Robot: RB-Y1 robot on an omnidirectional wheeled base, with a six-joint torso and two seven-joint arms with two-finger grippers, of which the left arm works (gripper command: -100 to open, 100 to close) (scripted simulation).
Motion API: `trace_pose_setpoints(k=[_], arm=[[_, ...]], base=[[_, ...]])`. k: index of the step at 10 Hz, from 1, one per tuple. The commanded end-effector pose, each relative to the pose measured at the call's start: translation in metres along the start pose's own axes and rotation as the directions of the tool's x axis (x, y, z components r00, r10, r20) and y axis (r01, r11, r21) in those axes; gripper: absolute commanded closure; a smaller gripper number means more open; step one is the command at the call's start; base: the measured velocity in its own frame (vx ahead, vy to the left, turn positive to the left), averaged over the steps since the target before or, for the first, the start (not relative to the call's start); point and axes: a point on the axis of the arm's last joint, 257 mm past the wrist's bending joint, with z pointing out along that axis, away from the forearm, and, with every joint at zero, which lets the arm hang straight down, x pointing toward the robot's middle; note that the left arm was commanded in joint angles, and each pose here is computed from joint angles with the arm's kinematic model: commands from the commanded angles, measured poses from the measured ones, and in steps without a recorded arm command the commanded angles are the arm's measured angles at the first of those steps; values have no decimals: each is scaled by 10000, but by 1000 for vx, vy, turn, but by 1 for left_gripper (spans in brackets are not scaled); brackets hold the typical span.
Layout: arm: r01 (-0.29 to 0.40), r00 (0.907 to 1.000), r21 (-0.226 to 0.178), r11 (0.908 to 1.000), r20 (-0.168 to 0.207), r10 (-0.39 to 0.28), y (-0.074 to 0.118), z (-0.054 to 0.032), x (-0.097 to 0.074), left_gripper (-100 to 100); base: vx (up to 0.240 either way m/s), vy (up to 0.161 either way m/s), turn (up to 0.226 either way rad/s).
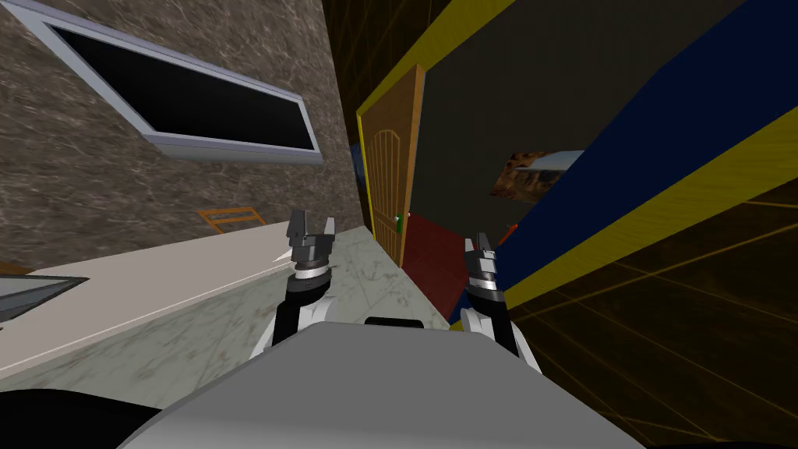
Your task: Push the door open
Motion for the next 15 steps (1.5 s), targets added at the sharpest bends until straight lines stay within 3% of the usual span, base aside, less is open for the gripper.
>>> trace_pose_setpoints(k=[1, 8, 11, 15], arm=[[173, 9998, -271, 9995, -114, -176, 133, -21, 63, -100], [874, 9936, -1527, 9844, -577, -972, 714, -150, 379, -100], [1148, 9880, -2123, 9704, -774, -1338, 974, -230, 544, -100], [1476, 9769, -2998, 9425, -1047, -1863, 1338, -371, 801, -100]], base=[[61, 54, -91], [124, 75, -94], [85, 81, -96], [88, 84, -108]])
